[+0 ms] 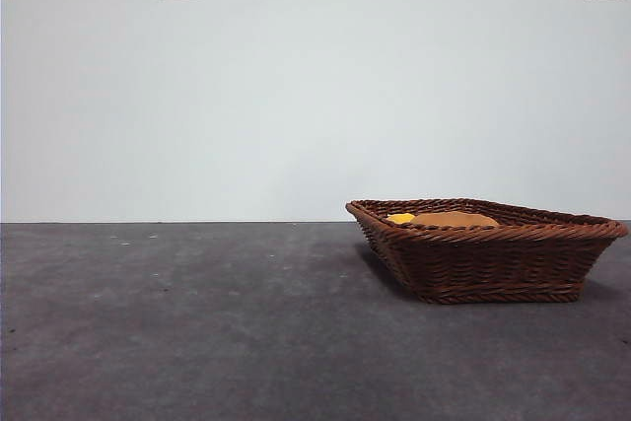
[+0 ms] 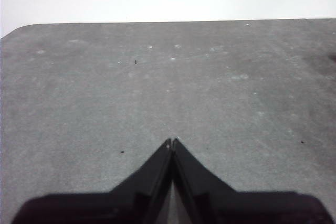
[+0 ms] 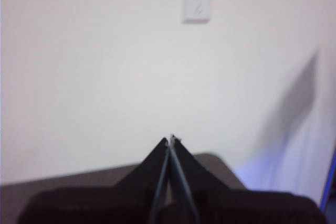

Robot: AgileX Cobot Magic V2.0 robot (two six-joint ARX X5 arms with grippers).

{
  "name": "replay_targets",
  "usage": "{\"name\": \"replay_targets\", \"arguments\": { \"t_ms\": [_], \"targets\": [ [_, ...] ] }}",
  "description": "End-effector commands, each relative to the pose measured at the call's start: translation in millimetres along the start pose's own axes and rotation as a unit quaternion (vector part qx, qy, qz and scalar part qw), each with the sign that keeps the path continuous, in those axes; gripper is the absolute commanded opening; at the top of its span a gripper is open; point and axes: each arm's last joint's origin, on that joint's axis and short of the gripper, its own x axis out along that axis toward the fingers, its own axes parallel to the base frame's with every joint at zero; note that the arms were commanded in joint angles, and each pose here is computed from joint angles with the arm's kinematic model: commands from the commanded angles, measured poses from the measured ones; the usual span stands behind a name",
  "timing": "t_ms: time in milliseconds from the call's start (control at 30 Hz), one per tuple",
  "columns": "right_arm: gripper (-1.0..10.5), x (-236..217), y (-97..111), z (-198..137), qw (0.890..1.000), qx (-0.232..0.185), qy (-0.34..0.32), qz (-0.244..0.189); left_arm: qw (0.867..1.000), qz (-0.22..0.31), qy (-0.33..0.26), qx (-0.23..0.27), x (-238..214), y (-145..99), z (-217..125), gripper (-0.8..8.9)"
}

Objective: Help me put the vegetables on the table into the basket

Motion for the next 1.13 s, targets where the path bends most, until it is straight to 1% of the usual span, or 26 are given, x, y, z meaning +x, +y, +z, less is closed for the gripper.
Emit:
{"name": "replay_targets", "arguments": {
  "t_ms": [33, 167, 333, 433, 500, 600, 667, 867, 967, 1133],
  "targets": [
    [-0.2, -18, -3, -49, 1.000, -0.005, -0.012, -0.003, 1.000, 0.002, 0.002, -0.005, 1, 0, -3, -0.01],
    [-0.2, -39, -6, -106, 1.000, 0.001, -0.021, -0.002, 1.000, 0.002, 0.003, -0.005, 1, 0, -3, -0.01],
    [-0.2, -47, -3, -173, 1.000, -0.001, 0.019, 0.008, 1.000, 0.002, 0.003, -0.005, 1, 0, -3, -0.01],
    [-0.2, -48, -2, -203, 0.999, -0.003, 0.042, 0.013, 1.000, 0.002, 0.003, -0.005, 1, 0, -3, -0.01],
    [-0.2, -50, -1, -218, 0.999, 0.004, 0.049, 0.018, 1.000, 0.002, 0.003, -0.005, 1, 0, -3, -0.01],
    [-0.2, -53, 0, -232, 0.998, 0.002, 0.059, 0.026, 1.000, 0.002, 0.003, -0.005, 1, 0, -3, -0.01],
    [-0.2, -53, 0, -236, 0.997, -0.007, 0.077, 0.028, 1.000, 0.002, 0.003, -0.005, 1, 0, -3, -0.01],
    [-0.2, -54, 0, -242, 0.994, -0.015, 0.106, 0.028, 1.000, 0.002, 0.003, -0.005, 1, 0, -3, -0.01],
    [-0.2, -56, 0, -248, 0.989, -0.025, 0.139, 0.030, 1.000, 0.002, 0.003, -0.005, 1, 0, -3, -0.01],
    [-0.2, -56, 0, -248, 0.990, -0.023, 0.139, 0.032, 1.000, 0.002, 0.003, -0.005, 1, 0, -3, -0.01]
  ]
}}
